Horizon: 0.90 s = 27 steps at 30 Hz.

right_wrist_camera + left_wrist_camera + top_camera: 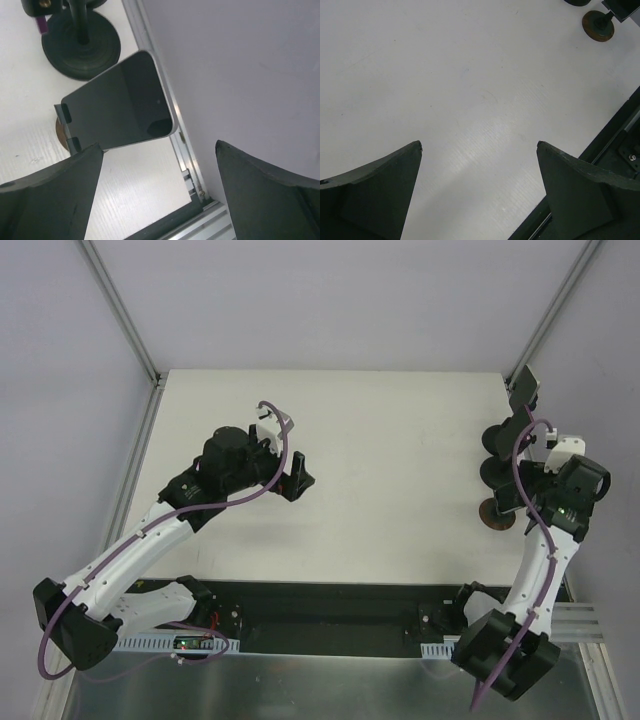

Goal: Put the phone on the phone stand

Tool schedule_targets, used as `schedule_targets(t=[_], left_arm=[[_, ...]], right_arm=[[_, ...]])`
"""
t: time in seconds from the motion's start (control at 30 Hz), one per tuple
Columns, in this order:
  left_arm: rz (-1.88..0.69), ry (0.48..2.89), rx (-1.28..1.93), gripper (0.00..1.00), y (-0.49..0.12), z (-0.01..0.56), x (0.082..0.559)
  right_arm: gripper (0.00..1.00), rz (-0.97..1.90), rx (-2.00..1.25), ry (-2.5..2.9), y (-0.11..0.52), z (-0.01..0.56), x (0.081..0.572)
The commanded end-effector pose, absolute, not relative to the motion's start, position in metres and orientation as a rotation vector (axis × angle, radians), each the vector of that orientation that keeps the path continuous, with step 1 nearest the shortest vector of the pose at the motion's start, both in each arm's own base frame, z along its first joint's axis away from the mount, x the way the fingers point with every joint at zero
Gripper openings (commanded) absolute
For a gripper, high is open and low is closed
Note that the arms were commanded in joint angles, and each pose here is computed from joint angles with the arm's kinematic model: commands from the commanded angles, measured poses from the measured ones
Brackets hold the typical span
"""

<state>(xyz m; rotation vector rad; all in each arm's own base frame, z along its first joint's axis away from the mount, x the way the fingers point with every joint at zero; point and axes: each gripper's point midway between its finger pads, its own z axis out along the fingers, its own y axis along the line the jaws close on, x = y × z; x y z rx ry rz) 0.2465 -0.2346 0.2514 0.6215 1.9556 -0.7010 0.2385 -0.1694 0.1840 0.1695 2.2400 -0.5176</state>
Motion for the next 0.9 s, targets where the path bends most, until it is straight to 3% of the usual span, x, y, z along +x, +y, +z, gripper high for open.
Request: schedule_targets(t=[0.0, 0.2, 0.4, 0.63, 0.87], left_arm=[[-0.666, 1.880, 0.613, 0.96, -0.229, 0.273, 0.251], [-0.583, 1.887, 0.604, 0.98, -0.220, 0.267, 0.259], [-0.503, 1.897, 0.583, 0.99, -0.211, 0.261, 0.267], [-0.491, 1.934, 0.596, 0.99, -0.214, 0.250, 0.274], [-0.566, 1.785, 0.594, 0.99, -0.206, 0.288, 0.259]], right_arm=[[0.96, -0.717, 0.219, 2.107, -0.177, 0.222, 0.238], [0.96, -0.825, 0.257, 2.027, -0.158, 0.260, 0.228], [0.96, -0.684, 0.065, 1.937, -0.094, 0.293, 0.223], [0.96, -0.045, -0.330, 1.856, 0.035, 0.278, 0.214], [0.96, 0.498, -0.187, 1.670, 0.104, 0.300, 0.210]])
